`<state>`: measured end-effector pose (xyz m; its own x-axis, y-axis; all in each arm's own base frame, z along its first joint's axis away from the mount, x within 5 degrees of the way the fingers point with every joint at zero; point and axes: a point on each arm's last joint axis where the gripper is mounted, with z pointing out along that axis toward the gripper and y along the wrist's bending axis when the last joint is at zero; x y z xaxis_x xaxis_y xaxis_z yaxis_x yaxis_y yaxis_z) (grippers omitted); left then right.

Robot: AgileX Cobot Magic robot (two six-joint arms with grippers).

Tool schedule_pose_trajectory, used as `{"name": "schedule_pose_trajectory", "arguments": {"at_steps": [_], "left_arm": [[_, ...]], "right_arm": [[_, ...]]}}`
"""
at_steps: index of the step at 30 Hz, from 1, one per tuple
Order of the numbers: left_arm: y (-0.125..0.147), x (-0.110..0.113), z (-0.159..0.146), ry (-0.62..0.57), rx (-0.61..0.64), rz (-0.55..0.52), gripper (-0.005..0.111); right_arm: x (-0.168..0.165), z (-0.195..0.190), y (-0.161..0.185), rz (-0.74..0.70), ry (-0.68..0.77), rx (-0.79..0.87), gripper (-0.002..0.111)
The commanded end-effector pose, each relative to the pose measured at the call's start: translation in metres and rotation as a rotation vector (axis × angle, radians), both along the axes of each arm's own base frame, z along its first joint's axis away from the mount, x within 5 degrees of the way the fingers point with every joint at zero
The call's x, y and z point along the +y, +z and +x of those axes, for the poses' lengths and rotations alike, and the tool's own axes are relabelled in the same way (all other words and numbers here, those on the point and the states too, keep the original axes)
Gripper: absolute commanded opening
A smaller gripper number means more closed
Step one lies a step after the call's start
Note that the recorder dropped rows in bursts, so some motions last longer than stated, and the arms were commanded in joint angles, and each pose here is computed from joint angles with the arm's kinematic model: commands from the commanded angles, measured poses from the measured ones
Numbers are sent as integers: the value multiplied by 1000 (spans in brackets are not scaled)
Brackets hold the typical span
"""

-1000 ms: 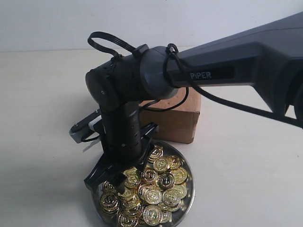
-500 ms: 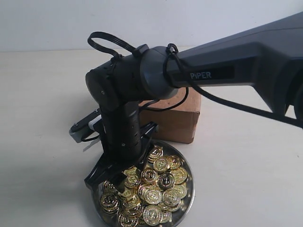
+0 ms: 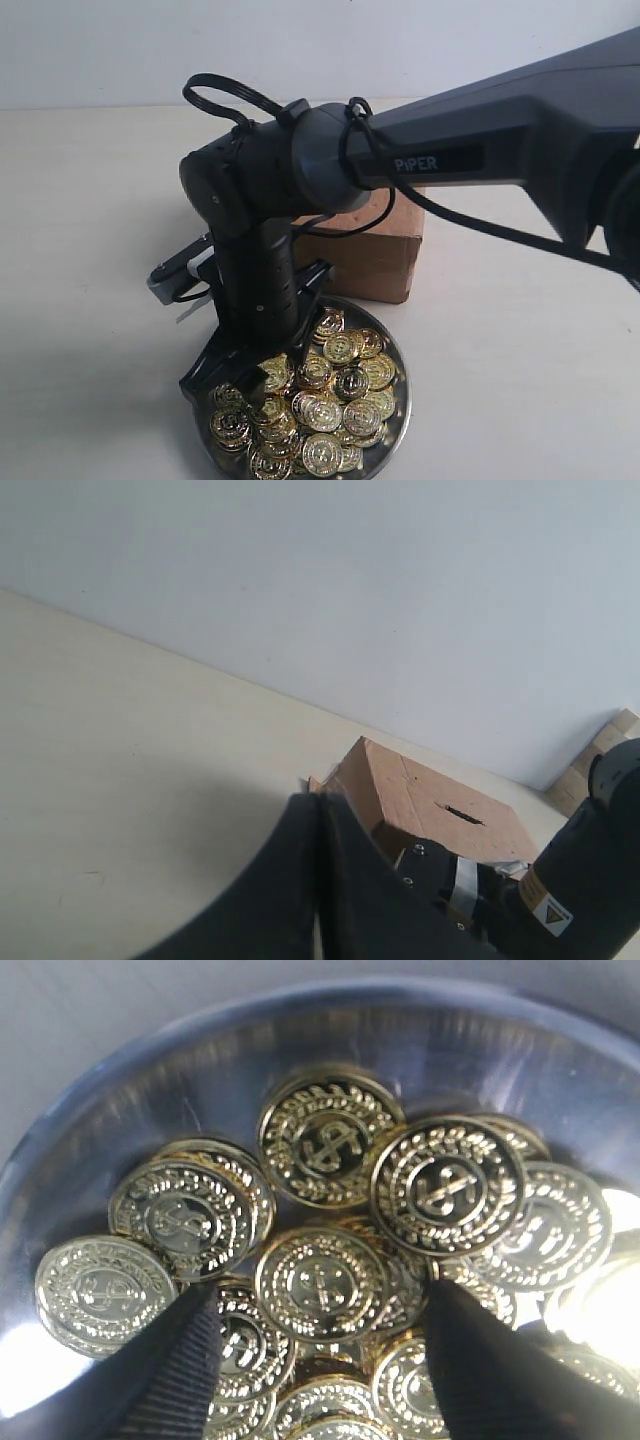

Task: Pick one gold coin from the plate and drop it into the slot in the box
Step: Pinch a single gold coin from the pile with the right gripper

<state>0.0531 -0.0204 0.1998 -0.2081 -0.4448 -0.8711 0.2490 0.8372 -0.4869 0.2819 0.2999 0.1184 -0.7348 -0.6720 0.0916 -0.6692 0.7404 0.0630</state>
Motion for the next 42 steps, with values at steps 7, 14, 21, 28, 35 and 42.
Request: {"name": "schedule_pose_trajectory", "arguments": {"at_steps": [7,14,21,28,35,42], "left_arm": [[0,0,-1,-6,-5,-1,0],[0,0,-1,-6,-5,-1,0],[0,0,-1,-6,-5,-1,0],[0,0,-1,-6,-5,-1,0],[0,0,-1,-6,-5,-1,0],[0,0,-1,-6,-5,-1,0]], "right_arm": [[1,0,-9,-9,3,4,54],[1,1,-8,-11,3,-3,54],[1,1,-8,-12,1,-4,54],[-1,2,-9,-25,14,-18,54],[6,-2,-4,-10,37,-40,54],[7,-3,-3,-13,51,-59,54]]}}
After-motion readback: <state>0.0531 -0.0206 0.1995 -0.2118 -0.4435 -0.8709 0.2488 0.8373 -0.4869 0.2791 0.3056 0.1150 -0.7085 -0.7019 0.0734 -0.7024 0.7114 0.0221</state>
